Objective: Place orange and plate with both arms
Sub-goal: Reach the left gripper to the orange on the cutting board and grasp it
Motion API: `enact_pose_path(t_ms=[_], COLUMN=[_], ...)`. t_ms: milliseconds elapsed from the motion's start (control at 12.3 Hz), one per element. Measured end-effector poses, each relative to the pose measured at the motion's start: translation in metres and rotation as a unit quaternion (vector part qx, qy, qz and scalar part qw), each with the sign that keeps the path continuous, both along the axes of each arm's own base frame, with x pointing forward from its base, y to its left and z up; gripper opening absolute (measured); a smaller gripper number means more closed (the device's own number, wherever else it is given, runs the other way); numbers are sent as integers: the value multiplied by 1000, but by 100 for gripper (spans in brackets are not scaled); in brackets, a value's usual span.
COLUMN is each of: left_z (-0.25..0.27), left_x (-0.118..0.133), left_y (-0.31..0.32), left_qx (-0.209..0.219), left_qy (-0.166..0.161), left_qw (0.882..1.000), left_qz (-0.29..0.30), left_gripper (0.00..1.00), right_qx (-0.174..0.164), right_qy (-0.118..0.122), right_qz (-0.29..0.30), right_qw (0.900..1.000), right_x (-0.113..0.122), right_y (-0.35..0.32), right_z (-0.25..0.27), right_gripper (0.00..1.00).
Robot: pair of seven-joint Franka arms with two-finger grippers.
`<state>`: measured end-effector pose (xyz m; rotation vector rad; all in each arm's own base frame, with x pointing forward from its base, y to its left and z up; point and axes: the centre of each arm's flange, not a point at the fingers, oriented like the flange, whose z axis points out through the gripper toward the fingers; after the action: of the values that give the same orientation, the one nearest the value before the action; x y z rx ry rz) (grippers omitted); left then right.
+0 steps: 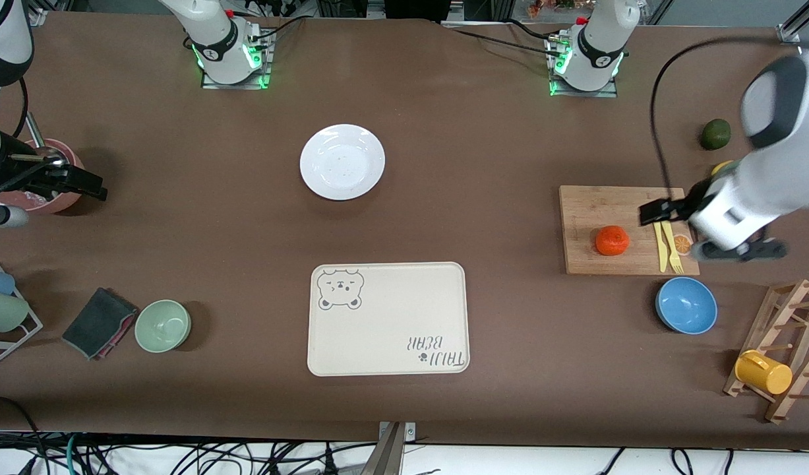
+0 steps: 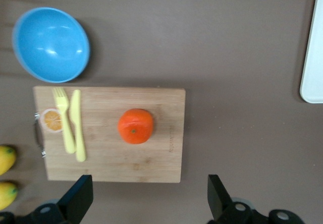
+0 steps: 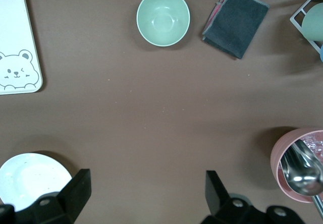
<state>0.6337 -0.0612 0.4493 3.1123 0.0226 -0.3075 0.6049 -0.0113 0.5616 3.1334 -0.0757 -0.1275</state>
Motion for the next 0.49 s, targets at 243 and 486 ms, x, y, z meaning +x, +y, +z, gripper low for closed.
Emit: enact_pose_path(t_ms=[243, 486], left_z=[-64, -107], left_x=[15, 8], left_y=[-24, -10], left_qx=[2, 17], left_qy=[21, 5], left_qw=[1000, 1000], left_qz=[-16, -20], left_gripper=[100, 100], right_qx=[0, 0], right_qy=[0, 0], right_qz=[0, 0], right_qw=[1000, 1000], right_x=[0, 0], right_y=[0, 0], right_z=[0, 0], right_gripper=[100, 100])
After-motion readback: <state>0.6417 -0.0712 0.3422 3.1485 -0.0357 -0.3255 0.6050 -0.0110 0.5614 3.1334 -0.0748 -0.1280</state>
